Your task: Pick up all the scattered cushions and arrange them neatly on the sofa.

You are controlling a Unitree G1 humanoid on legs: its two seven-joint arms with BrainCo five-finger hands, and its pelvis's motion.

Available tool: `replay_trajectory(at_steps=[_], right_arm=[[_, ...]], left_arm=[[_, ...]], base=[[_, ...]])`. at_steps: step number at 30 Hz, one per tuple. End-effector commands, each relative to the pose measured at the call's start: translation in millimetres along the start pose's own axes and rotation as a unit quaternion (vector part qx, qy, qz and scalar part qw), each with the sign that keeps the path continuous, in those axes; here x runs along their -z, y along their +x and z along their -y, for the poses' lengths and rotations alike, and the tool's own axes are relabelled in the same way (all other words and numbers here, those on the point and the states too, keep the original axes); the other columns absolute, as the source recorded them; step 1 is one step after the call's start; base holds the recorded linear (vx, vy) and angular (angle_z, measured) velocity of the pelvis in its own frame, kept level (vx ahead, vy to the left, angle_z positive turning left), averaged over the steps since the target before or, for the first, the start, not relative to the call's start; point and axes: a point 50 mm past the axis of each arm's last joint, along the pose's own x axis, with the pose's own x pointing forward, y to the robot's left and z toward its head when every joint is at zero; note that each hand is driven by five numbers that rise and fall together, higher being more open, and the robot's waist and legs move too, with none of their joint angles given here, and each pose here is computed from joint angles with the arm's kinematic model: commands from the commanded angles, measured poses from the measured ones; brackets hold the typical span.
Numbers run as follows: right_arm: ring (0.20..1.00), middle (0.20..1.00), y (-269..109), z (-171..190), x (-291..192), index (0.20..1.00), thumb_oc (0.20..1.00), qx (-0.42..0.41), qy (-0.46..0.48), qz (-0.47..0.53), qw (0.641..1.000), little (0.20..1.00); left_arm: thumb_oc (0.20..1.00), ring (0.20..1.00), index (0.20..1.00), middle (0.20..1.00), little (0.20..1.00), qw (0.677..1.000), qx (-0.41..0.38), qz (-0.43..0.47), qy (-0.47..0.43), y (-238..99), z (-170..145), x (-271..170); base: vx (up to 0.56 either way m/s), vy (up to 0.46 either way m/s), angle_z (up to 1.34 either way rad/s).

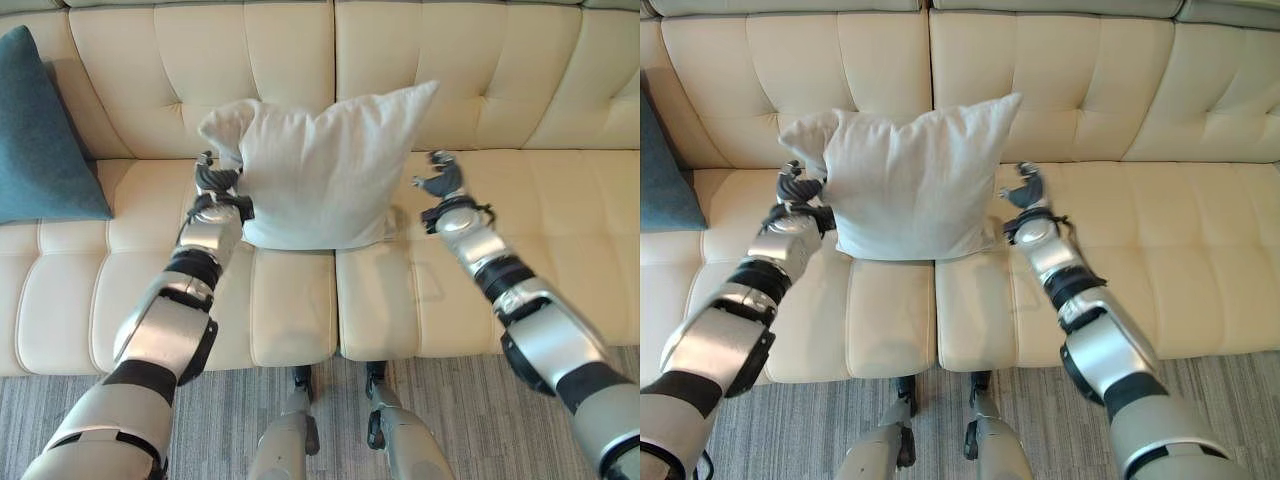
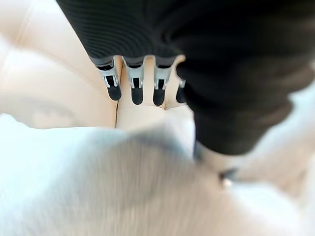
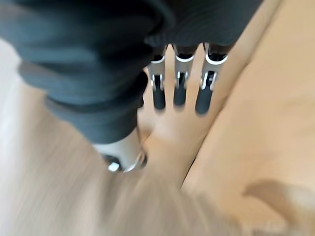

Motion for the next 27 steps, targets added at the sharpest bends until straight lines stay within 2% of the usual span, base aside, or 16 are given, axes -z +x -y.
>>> replay_trajectory(at_steps=[1, 2, 3, 5, 6, 10, 14, 18, 22, 24, 25, 27], right_arm=[[1.000, 1.000, 8.5, 41.9, 9.0, 1.000, 1.000, 0.086, 0.160, -0.050, 0.982, 1.000], [1.000, 1.000, 8.2, 41.6, 9.9, 1.000, 1.000, 0.087, 0.160, -0.051, 0.982, 1.000], [1.000, 1.000, 4.0, 51.2, 29.6, 1.000, 1.000, 0.117, 0.209, -0.064, 0.969, 1.000], [1.000, 1.000, -6.9, 70.5, 74.8, 1.000, 1.000, 0.142, 0.215, -0.094, 0.962, 1.000], [1.000, 1.000, -16.0, 79.3, 101.1, 1.000, 1.000, 0.147, 0.204, -0.113, 0.961, 1.000], [1.000, 1.000, -55.0, 84.9, 170.6, 1.000, 1.000, 0.139, 0.185, -0.174, 0.957, 1.000], [1.000, 1.000, -97.6, 85.5, 217.5, 1.000, 1.000, 0.126, 0.155, -0.218, 0.955, 1.000], [1.000, 1.000, -138.0, 84.8, 256.5, 1.000, 1.000, 0.104, 0.111, -0.278, 0.948, 1.000], [1.000, 1.000, -173.1, 77.9, 284.2, 1.000, 1.000, 0.077, 0.076, -0.331, 0.937, 1.000], [1.000, 1.000, -183.7, 71.8, 291.9, 1.000, 1.000, 0.068, 0.076, -0.350, 0.931, 1.000], [1.000, 1.000, -197.3, 65.3, 301.9, 1.000, 1.000, 0.047, 0.060, -0.376, 0.923, 1.000], [1.000, 1.000, -200.8, 62.6, 304.6, 1.000, 1.000, 0.040, 0.051, -0.384, 0.921, 1.000]], left_arm=[[1.000, 1.000, 1.000, 1.000, 1.000, 0.990, -0.028, 0.018, -0.141, 6.0, -19.7, -26.9], [1.000, 1.000, 1.000, 1.000, 1.000, 0.990, -0.028, 0.017, -0.140, 6.0, -19.7, -26.4], [1.000, 1.000, 1.000, 1.000, 1.000, 0.989, -0.036, 0.030, -0.141, 5.5, -34.2, -23.5], [1.000, 1.000, 1.000, 1.000, 1.000, 0.996, -0.066, 0.041, -0.046, 4.8, -72.9, -7.6], [1.000, 1.000, 1.000, 1.000, 1.000, 0.995, -0.074, 0.057, 0.031, 1.9, -90.3, -2.3], [1.000, 1.000, 1.000, 1.000, 1.000, 0.989, -0.084, -0.001, 0.121, -21.3, -132.8, 66.2], [1.000, 1.000, 1.000, 1.000, 1.000, 0.984, -0.087, -0.088, 0.131, -65.2, -153.9, 142.9], [1.000, 1.000, 1.000, 1.000, 1.000, 0.965, -0.085, -0.180, 0.172, -113.0, -177.9, 200.8], [1.000, 1.000, 1.000, 1.000, 1.000, 0.938, -0.074, -0.260, 0.216, -146.6, -189.2, 239.1], [1.000, 1.000, 1.000, 1.000, 1.000, 0.934, -0.067, -0.271, 0.221, -153.1, -186.8, 246.2], [1.000, 1.000, 1.000, 1.000, 1.000, 0.926, -0.069, -0.304, 0.215, -165.3, -187.8, 260.1], [1.000, 1.000, 1.000, 1.000, 1.000, 0.923, -0.068, -0.309, 0.220, -167.2, -186.9, 263.1]], base=[[0.00, 0.000, 0.00], [0.00, 0.000, 0.00], [0.04, 0.031, -0.03], [0.07, 0.042, -0.04], [0.06, 0.036, -0.02], [0.04, 0.040, -0.01], [-0.01, 0.044, -0.06], [-0.05, 0.066, 0.03], [-0.09, 0.075, 0.09], [-0.10, 0.073, 0.08], [-0.12, 0.067, 0.01], [-0.16, 0.042, -0.02]])
